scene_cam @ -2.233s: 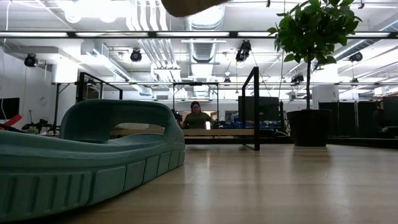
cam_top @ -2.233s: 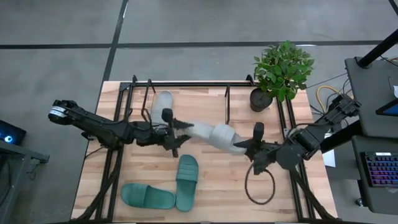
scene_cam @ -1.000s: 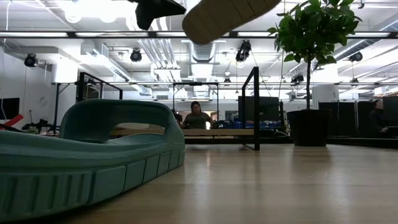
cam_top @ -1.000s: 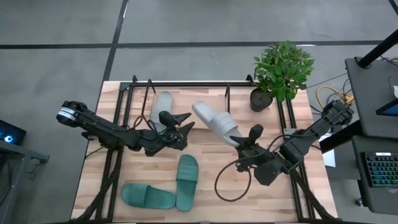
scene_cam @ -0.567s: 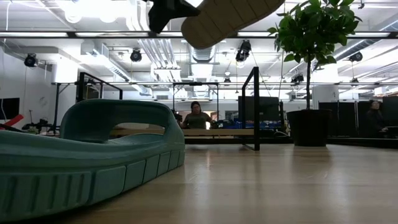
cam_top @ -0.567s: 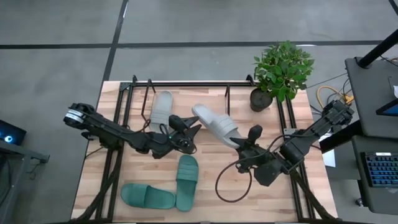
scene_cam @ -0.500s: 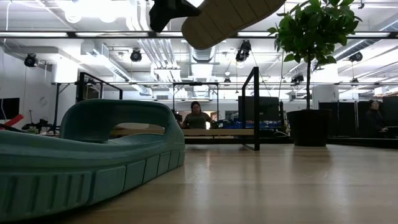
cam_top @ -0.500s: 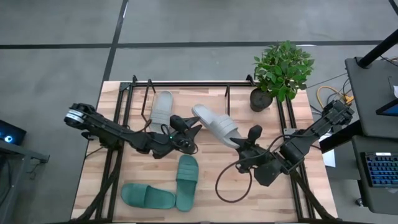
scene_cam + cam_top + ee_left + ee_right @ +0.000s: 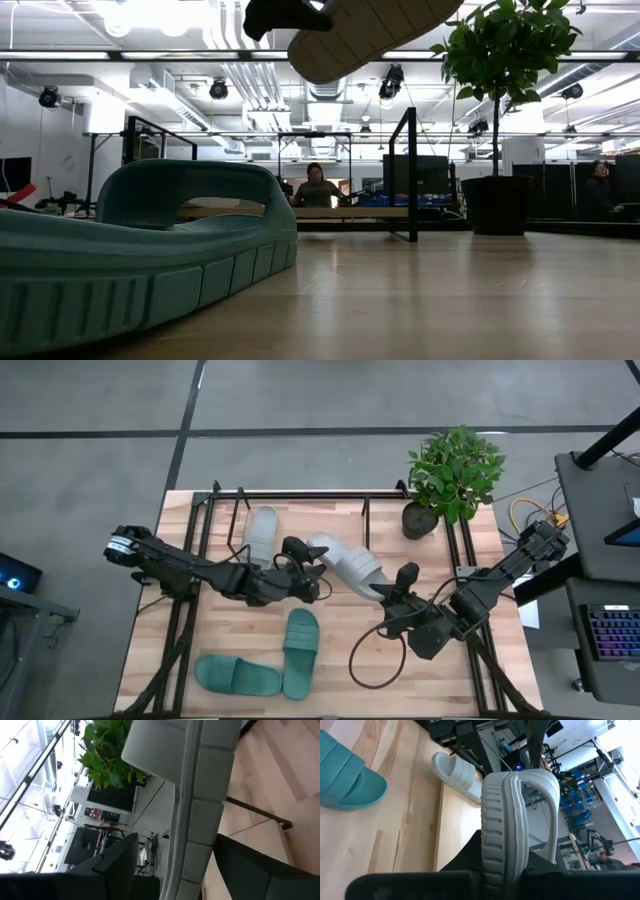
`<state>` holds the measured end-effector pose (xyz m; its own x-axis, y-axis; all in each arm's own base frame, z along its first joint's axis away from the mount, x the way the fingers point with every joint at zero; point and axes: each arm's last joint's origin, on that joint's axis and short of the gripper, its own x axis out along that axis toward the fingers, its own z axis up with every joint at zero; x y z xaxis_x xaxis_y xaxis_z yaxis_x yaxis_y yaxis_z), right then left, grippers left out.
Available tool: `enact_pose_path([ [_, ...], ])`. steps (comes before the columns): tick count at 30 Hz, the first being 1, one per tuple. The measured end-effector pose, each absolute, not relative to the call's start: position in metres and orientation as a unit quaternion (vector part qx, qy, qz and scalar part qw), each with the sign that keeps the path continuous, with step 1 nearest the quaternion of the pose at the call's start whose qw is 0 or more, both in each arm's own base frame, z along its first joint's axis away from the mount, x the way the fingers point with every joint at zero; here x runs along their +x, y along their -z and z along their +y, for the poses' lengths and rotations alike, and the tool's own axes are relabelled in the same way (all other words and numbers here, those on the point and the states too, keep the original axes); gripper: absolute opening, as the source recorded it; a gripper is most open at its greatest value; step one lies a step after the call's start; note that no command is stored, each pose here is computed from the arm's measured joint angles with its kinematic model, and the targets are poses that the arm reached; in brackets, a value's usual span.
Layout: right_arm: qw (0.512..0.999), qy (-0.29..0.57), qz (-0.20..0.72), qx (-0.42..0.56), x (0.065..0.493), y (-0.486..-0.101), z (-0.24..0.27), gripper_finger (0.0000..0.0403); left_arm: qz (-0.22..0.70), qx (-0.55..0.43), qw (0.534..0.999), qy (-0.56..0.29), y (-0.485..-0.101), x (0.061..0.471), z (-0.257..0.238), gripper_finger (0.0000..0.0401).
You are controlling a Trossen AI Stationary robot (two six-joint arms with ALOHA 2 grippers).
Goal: Pick and place slides into the shelf
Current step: Put the left grey slide on the shelf
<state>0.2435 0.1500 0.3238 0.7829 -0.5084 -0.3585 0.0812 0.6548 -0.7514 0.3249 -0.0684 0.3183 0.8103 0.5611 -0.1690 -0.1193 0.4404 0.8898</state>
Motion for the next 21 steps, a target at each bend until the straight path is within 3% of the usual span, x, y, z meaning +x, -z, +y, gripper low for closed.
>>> enact_pose_path([
  [14,0.86,0.168,0.282,-0.39,0.2438,-0.3243,0.1501,0.0026,0.232,0.477,0.823,-0.205,-0.316,0.3266,-0.0634,0.0236],
  [21,0.858,0.164,0.277,-0.4,0.2452,-0.3261,0.1511,0.0026,0.233,0.477,0.822,-0.206,-0.3158,0.3268,-0.0624,0.0175],
])
